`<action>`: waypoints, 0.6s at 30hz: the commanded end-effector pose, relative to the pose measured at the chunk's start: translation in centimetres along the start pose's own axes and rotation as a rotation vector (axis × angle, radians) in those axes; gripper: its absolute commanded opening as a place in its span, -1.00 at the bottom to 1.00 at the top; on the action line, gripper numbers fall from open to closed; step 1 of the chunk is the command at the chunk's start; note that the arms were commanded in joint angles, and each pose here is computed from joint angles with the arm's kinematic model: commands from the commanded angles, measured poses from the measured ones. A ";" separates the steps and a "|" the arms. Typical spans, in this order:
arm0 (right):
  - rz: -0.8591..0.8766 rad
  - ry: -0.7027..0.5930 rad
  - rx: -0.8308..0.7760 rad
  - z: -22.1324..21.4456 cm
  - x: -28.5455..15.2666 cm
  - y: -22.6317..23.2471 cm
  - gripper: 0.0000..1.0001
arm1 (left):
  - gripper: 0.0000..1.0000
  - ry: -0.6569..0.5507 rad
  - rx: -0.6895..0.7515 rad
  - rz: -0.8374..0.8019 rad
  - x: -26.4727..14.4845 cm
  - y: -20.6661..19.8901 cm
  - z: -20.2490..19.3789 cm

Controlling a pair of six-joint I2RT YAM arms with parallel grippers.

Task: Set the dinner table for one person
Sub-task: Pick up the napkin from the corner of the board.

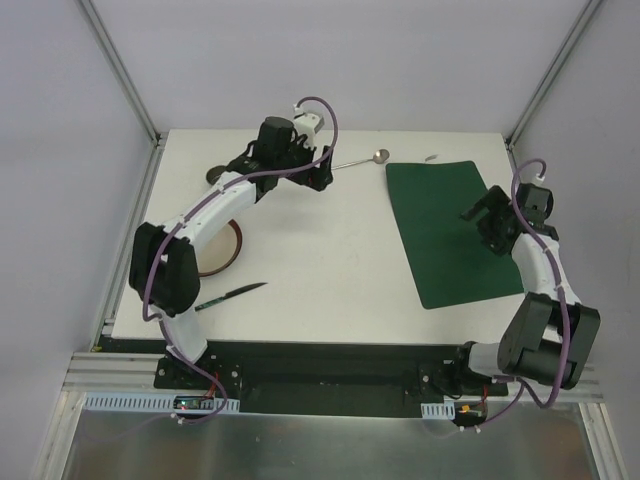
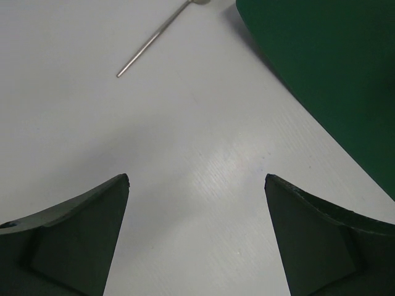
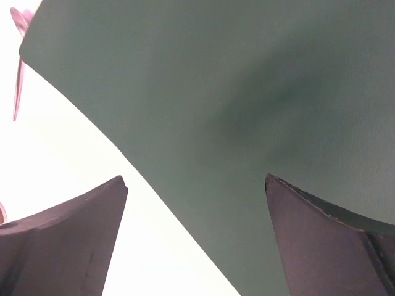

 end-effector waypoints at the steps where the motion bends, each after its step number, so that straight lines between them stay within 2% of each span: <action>1: 0.077 -0.025 0.033 -1.4 -1.6 0.2 0.92 | 0.79 0.054 -0.024 -0.172 3.3 -1.3 0.0; 5: 0.101 -0.023 0.009 -2.4 -3.0 0.3 0.92 | 0.75 0.103 -0.125 -0.330 8.0 -2.2 -0.5; 10: 0.106 0.006 -0.030 -3.9 -3.9 -0.3 0.92 | 0.74 0.109 -0.179 -0.480 13.1 -3.0 -0.4; 18: 0.138 -0.005 -0.074 -5.5 -5.7 -0.6 0.92 | 0.73 0.084 -0.311 -0.660 18.0 -3.6 -1.4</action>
Point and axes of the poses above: each gripper's point midway between its finger pads, its own x axis out along the fingers, its own y axis along the line the jaws close on, z = x × y, the point moved 9 cm from there along -x, back along the fingers, and after that the axes turned 2 degrees about -x, right-handed, at the moved point
